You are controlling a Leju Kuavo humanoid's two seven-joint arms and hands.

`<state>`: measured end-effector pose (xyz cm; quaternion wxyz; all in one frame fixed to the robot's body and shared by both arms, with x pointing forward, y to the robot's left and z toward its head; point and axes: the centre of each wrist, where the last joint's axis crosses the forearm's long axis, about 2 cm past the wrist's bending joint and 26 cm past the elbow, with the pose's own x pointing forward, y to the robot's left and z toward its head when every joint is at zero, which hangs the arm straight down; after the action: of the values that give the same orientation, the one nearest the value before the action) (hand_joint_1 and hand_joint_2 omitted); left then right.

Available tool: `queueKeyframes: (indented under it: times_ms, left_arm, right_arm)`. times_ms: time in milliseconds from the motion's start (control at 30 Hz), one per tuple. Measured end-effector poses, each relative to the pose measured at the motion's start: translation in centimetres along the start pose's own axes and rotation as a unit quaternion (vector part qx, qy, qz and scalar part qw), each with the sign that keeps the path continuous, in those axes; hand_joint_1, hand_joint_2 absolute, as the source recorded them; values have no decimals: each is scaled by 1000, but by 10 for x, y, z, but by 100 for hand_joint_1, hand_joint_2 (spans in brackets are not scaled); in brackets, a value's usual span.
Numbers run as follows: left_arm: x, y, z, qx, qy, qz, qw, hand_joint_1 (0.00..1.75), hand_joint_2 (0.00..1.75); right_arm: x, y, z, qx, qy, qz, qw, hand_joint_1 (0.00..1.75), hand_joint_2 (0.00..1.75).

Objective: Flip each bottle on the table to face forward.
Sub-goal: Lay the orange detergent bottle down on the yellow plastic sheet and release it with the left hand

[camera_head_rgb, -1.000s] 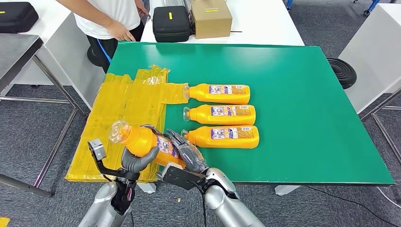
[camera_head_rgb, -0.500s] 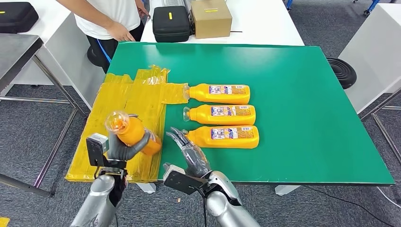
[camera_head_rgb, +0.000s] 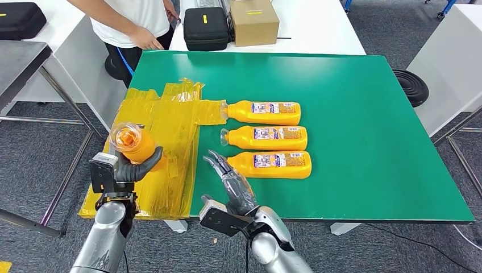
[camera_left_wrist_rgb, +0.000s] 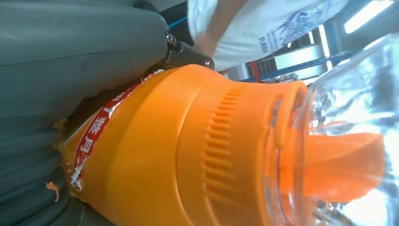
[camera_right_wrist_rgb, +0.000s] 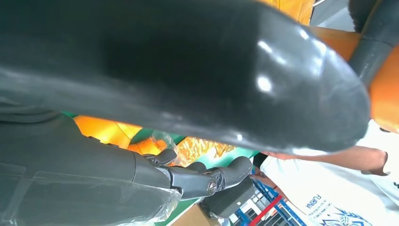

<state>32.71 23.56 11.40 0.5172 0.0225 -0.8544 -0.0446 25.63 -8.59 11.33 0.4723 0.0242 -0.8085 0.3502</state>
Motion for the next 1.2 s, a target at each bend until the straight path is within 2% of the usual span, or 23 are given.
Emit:
queueKeyframes:
  times_ms: [167,267,333,433,533,633,767,900,1200]
  left_arm:
    - [16,27,-27,-29,-35,-40,998,175,175]
    - [29,45,-51,-88,-29,-129,987,175,175]
    - [34,55,-67,-149,-8,-227,963,175,175]
    - [26,67,-79,-233,23,-358,904,175,175]
    - [8,81,-75,-300,55,-442,844,175,175]
    - [-9,94,-66,-366,94,-491,785,175,175]
    - [-21,108,-63,-419,136,-517,734,175,175]
    - [-28,120,-59,-435,163,-525,713,175,175]
    - [-37,133,-48,-443,193,-523,702,175,175]
  right_arm:
    - [2,-2,4,-9,0,-4,1000,0,0]
    - [3,-4,7,-15,-1,-5,1000,0,0]
    - [4,-7,8,-22,-2,-5,1000,0,0]
    - [6,-14,8,-39,-6,-6,999,0,0]
    - [8,-23,10,-59,-9,-5,998,0,0]
    - [7,-33,14,-84,-8,2,996,0,0]
    - [5,-44,19,-112,-5,10,994,0,0]
    - [3,-51,24,-132,2,15,991,0,0]
    - [-2,-53,32,-150,16,6,988,0,0]
